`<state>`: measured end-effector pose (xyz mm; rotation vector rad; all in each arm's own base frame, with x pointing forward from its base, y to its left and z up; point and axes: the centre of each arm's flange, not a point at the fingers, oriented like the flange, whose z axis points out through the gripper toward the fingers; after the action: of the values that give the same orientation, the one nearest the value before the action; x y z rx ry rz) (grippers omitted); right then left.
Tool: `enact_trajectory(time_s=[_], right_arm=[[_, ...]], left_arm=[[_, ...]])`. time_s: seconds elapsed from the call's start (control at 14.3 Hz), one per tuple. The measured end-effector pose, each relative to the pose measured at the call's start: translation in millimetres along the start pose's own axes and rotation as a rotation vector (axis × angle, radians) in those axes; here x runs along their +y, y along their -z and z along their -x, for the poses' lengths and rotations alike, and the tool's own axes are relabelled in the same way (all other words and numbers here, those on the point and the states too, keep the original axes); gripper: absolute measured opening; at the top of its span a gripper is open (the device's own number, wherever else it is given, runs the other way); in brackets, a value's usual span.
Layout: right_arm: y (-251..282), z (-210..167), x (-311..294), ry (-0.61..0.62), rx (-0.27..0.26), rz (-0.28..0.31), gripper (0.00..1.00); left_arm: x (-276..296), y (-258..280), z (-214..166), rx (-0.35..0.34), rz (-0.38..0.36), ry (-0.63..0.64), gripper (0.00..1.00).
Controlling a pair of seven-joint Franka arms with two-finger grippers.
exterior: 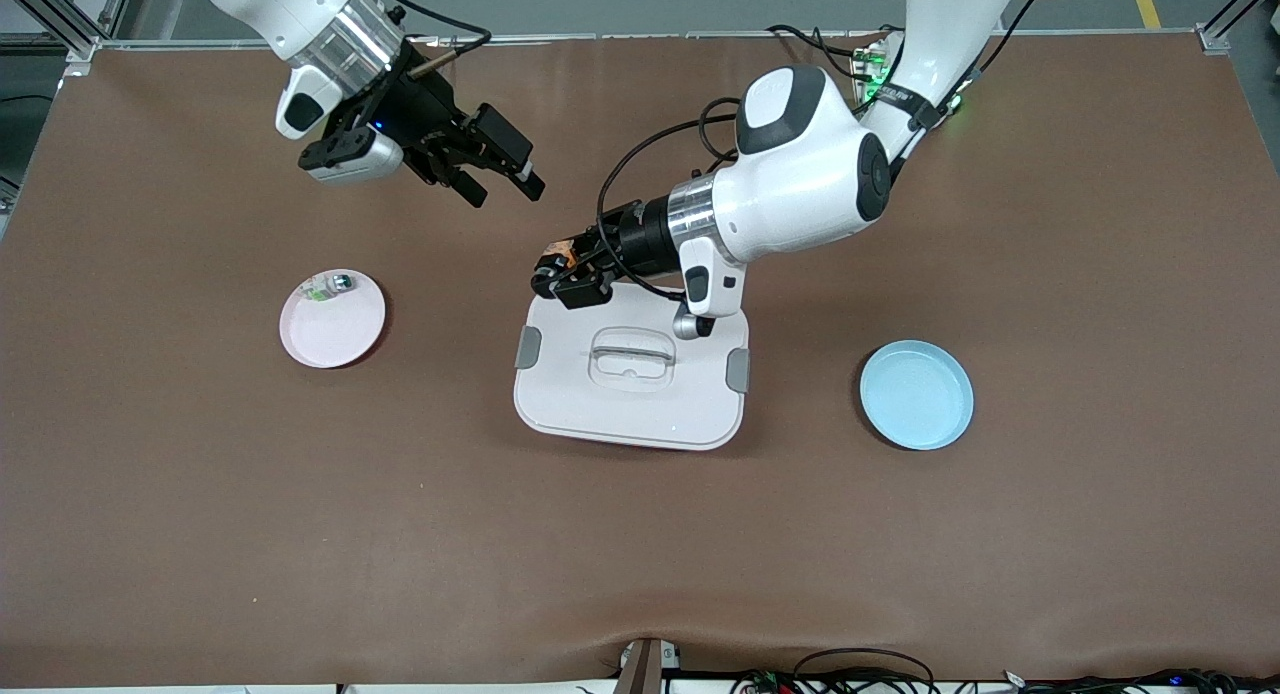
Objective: Transfer orange switch to right arm and place
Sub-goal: 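Carry the switch over the box while the right gripper reaches toward it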
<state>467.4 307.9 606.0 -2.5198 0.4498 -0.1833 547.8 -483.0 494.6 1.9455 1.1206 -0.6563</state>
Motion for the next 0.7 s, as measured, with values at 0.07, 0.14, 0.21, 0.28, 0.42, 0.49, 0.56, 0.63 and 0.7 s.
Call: enact_trajectory(time_s=[0.07, 0.14, 0.21, 0.28, 0.42, 0.49, 0.56, 0.63, 0.7], right_arm=[[-4, -1, 2, -0.002, -0.003, 0.006, 1.00], [-8, -2, 3, -0.006, -0.006, 0.011, 1.00], [-13, -4, 5, -0.009, -0.004, 0.013, 1.00], [-18, -6, 6, -0.012, 0.000, 0.013, 1.00], [-30, -10, 8, -0.019, 0.004, 0.018, 1.00], [-35, -13, 9, -0.022, 0.007, 0.019, 1.00], [-40, -14, 10, -0.025, 0.007, 0.022, 1.00], [-45, -14, 10, -0.025, 0.005, 0.026, 1.00], [-50, -14, 10, -0.024, 0.004, 0.027, 1.00]], left_arm=[[0, 0, 0, 0.000, 0.001, 0.000, 0.72], [0, 0, 0, 0.000, 0.001, 0.000, 0.72], [0, 0, 0, 0.000, 0.001, 0.000, 0.72], [0, 0, 0, 0.000, 0.001, 0.000, 0.72], [0, 0, 0, 0.000, 0.001, 0.000, 0.72], [0, 0, 1, -0.001, 0.001, -0.001, 0.72], [0, 0, 1, -0.001, 0.001, 0.000, 0.72], [0, 0, 1, -0.001, 0.001, 0.000, 0.72], [0, 0, 0, -0.001, 0.001, 0.003, 0.72]])
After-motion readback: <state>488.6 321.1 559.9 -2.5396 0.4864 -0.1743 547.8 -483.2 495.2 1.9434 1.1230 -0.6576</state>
